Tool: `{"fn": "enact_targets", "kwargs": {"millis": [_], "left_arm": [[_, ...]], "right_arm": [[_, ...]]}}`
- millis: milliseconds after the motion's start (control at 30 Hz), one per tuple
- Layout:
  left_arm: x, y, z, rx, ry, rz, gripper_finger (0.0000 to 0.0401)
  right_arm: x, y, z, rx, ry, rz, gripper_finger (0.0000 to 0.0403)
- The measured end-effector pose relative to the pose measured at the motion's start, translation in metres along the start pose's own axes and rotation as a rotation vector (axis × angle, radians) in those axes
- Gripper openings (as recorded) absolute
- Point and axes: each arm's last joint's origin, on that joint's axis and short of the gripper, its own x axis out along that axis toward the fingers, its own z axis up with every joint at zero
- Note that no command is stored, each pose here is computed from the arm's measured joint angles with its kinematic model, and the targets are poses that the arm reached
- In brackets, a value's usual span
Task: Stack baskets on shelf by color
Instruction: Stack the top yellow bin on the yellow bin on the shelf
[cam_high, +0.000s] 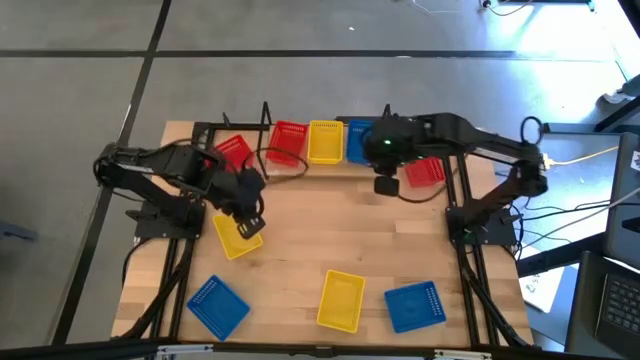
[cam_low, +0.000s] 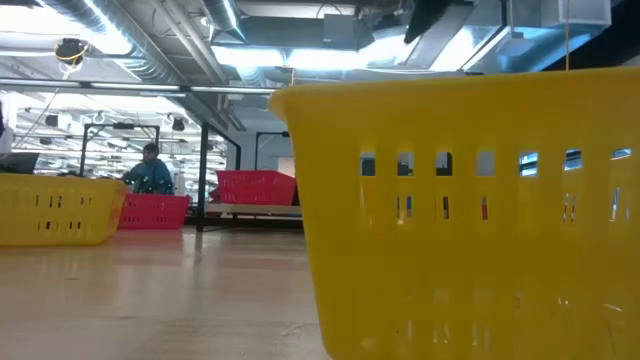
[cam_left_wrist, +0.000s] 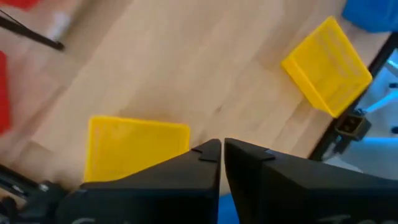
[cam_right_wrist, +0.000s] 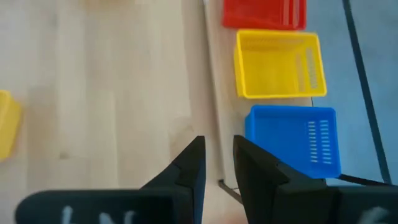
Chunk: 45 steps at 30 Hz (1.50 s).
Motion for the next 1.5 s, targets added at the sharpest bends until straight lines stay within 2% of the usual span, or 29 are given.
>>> {"fn": "enact_targets", "kwargs": {"millis": [300, 533, 733, 900, 1033, 1333, 1500], "left_arm": [[0.040, -0.028, -0.009, -0.047, 0.167, 0.058, 0.0075], [0.088, -0.046, -0.008, -0.192, 0.261, 0.191, 0.0080], [0.128, -0.053, -0.006, -0.301, 0.274, 0.329, 0.0080], [0.152, -0.055, -0.015, -0.178, 0.347, 0.444, 0.0080], [0.164, -0.056, -0.021, -0.100, 0.385, 0.488, 0.0080], [0.192, -0.037, -0.052, -0.107, 0.486, 0.629, 0.0080], [0.202, -0.031, -0.064, -0.100, 0.489, 0.654, 0.0080]], "right_arm": [[-0.027, 0.012, -0.005, -0.007, -0.096, 0.021, 0.0079], [-0.036, 0.018, -0.008, -0.025, -0.117, 0.033, 0.0079], [-0.042, 0.021, -0.010, -0.019, -0.133, 0.044, 0.0079], [-0.050, 0.024, -0.013, -0.029, -0.155, 0.051, 0.0079], [-0.057, 0.022, -0.017, -0.025, -0.175, 0.050, 0.0079], [-0.071, 0.020, -0.024, -0.018, -0.214, 0.048, 0.0079], [-0.074, 0.019, -0.025, -0.016, -0.228, 0.047, 0.0079]]}}
